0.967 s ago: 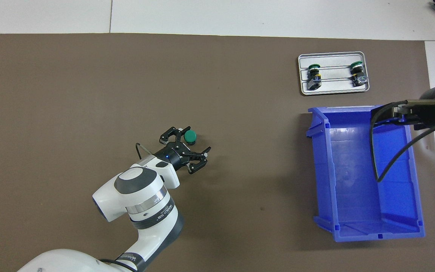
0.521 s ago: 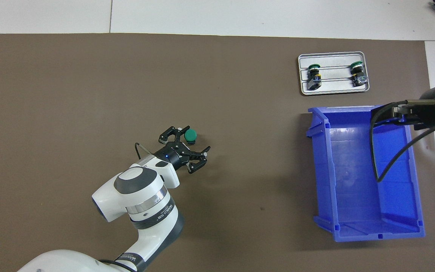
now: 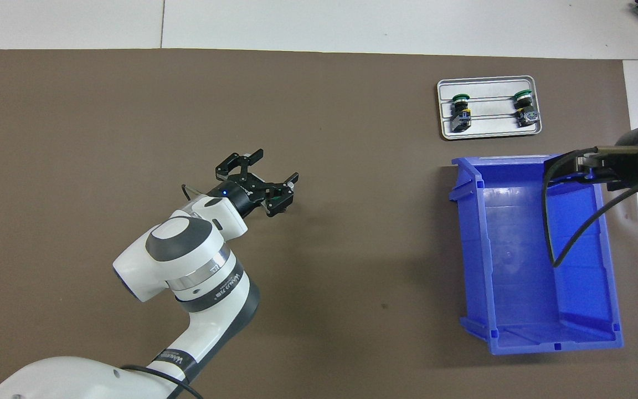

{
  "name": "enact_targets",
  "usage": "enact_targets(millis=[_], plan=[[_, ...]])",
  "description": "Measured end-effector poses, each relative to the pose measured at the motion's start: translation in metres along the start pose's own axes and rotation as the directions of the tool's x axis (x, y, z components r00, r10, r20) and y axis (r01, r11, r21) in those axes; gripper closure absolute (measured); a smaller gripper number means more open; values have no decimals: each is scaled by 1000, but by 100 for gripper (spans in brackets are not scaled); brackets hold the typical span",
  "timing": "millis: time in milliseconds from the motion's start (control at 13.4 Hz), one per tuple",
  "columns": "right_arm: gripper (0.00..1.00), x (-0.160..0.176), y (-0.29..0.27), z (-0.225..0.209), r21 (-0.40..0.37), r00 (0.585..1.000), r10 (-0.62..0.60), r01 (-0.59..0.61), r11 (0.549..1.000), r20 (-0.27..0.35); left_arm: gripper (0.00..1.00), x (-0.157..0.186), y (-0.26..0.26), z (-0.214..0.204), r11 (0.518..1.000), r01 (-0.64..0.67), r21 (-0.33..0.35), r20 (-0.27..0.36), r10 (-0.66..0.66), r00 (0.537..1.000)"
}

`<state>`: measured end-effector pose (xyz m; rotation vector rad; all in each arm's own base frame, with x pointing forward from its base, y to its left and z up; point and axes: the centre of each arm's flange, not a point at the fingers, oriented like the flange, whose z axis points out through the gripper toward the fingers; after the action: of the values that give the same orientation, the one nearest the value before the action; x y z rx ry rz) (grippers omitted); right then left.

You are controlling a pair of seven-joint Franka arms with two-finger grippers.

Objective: Place and press button with both arms
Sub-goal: 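Raise and withdraw the left gripper away from the button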

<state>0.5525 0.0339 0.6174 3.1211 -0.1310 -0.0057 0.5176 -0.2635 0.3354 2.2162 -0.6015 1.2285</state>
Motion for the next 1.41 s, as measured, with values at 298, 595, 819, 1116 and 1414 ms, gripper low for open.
enact_targets(millis=[298, 595, 819, 1116, 1414], plan=[[0, 0, 0, 0, 0, 1000, 0, 0, 1000, 0, 1, 54, -36, -10, 991, 131, 33, -44, -130, 991], [0, 0, 0, 0, 0, 1000, 0, 0, 1000, 0, 0, 93, -58, -13, 952, 305, 27, -78, -303, 950], [0, 0, 0, 0, 0, 1000, 0, 0, 1000, 0, 0, 114, -72, -16, 898, 439, -12, -103, -438, 893], [0, 0, 0, 0, 0, 1000, 0, 0, 1000, 0, 0, 148, -90, -22, 810, 576, -108, -28, -581, 813], [0, 0, 0, 0, 0, 1000, 0, 0, 1000, 0, 0, 190, -117, -43, 779, 616, -114, 150, -600, 786]])
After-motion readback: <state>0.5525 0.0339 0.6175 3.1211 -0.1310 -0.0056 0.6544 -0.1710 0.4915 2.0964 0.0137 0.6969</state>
